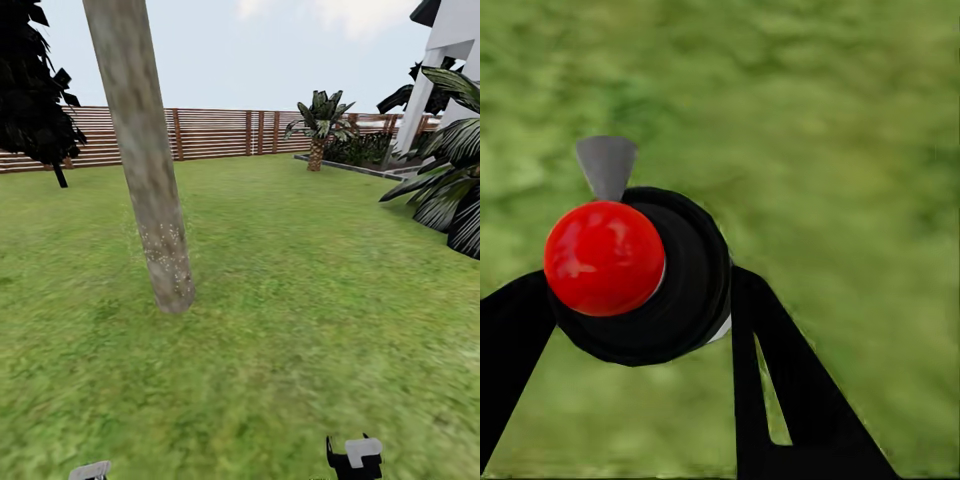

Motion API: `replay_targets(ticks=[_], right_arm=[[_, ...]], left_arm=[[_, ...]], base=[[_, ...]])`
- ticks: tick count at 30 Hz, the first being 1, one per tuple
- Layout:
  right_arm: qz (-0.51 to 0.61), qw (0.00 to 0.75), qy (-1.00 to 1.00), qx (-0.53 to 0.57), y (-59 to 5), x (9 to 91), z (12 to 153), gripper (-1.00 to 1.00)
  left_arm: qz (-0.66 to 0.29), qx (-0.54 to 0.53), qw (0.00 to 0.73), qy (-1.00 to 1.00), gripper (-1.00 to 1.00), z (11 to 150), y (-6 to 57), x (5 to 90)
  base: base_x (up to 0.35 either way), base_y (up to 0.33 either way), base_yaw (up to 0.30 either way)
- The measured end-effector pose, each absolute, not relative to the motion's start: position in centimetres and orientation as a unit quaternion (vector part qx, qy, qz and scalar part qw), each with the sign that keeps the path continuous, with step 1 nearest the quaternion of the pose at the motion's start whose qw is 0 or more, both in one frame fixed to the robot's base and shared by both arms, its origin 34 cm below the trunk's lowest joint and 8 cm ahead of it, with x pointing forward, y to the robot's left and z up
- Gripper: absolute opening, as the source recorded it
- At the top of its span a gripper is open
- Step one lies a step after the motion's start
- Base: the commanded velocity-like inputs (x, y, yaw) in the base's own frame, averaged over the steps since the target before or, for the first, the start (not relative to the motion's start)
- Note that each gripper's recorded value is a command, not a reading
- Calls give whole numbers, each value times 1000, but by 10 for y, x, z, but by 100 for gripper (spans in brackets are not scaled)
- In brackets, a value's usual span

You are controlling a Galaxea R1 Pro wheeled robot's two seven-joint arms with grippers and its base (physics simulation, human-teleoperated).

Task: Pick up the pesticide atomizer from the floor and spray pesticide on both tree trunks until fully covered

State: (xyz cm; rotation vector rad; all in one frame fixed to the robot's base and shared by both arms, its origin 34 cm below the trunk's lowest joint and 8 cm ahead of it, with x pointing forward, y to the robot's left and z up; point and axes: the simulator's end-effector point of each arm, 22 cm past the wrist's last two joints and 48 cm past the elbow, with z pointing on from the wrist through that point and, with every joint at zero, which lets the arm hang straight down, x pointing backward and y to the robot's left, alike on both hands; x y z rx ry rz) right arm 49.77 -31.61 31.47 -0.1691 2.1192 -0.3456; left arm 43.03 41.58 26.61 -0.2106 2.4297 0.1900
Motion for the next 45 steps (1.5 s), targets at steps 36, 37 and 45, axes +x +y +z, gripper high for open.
replay_targets(ticks=[36, 37, 45], right_arm=[[-172, 443, 879, -44, -319, 470, 297, 100], [-172, 442, 879, -44, -319, 469, 296, 100], [-172, 439, 881, -44, -319, 467, 293, 100]], left_arm=[[76, -98, 328, 937, -100, 257, 418, 416], [76, -99, 327, 937, -100, 257, 418, 416], [76, -98, 325, 938, -100, 255, 417, 414]], base=[[-135, -25, 252], [0, 0, 231], [0, 0, 252]])
